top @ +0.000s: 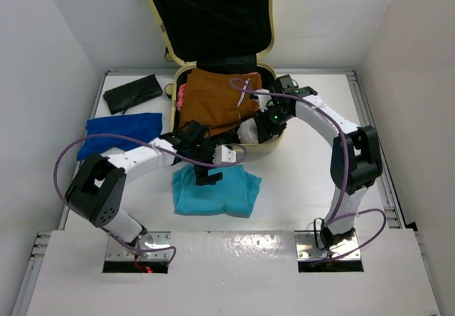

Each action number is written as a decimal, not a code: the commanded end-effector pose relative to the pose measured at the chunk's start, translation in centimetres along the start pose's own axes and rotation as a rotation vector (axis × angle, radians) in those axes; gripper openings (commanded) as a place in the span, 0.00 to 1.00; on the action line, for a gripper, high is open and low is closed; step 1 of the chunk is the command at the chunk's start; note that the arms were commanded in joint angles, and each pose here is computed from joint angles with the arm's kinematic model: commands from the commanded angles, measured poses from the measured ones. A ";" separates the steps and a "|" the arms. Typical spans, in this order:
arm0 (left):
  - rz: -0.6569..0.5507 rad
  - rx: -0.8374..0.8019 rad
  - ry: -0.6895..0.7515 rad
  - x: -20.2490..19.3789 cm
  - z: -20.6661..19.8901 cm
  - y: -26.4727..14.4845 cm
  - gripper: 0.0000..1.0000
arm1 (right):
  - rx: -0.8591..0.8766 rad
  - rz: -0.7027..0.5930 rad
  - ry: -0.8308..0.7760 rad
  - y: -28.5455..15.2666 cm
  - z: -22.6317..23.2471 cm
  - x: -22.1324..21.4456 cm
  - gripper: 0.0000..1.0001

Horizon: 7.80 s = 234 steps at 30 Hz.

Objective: Pack the luggage

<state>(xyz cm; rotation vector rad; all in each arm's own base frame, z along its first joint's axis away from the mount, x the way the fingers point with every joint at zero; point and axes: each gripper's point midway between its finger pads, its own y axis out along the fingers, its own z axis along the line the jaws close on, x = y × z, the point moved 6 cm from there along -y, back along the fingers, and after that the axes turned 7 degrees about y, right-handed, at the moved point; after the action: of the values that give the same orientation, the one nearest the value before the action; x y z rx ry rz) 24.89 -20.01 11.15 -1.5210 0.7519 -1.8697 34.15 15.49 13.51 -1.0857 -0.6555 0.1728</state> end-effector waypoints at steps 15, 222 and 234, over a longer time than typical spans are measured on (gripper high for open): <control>0.215 -0.055 0.176 -3.1 -1.9 6.1 1.00 | -0.060 -0.421 0.132 -14.6 1.8 5.1 0.78; 0.317 0.559 -0.437 -25.4 24.2 -18.5 0.71 | -0.301 -0.377 0.102 -13.8 -3.0 6.5 0.83; 0.490 0.790 -0.364 -29.3 28.8 -19.1 0.70 | -0.304 -0.356 0.086 -13.5 -2.9 6.0 0.83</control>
<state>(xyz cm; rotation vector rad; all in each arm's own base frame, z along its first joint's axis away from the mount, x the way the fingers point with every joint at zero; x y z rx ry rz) 54.03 12.53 9.69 -1.1518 0.1703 -1.1974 37.85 9.19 25.39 -1.2453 -0.7463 -0.2626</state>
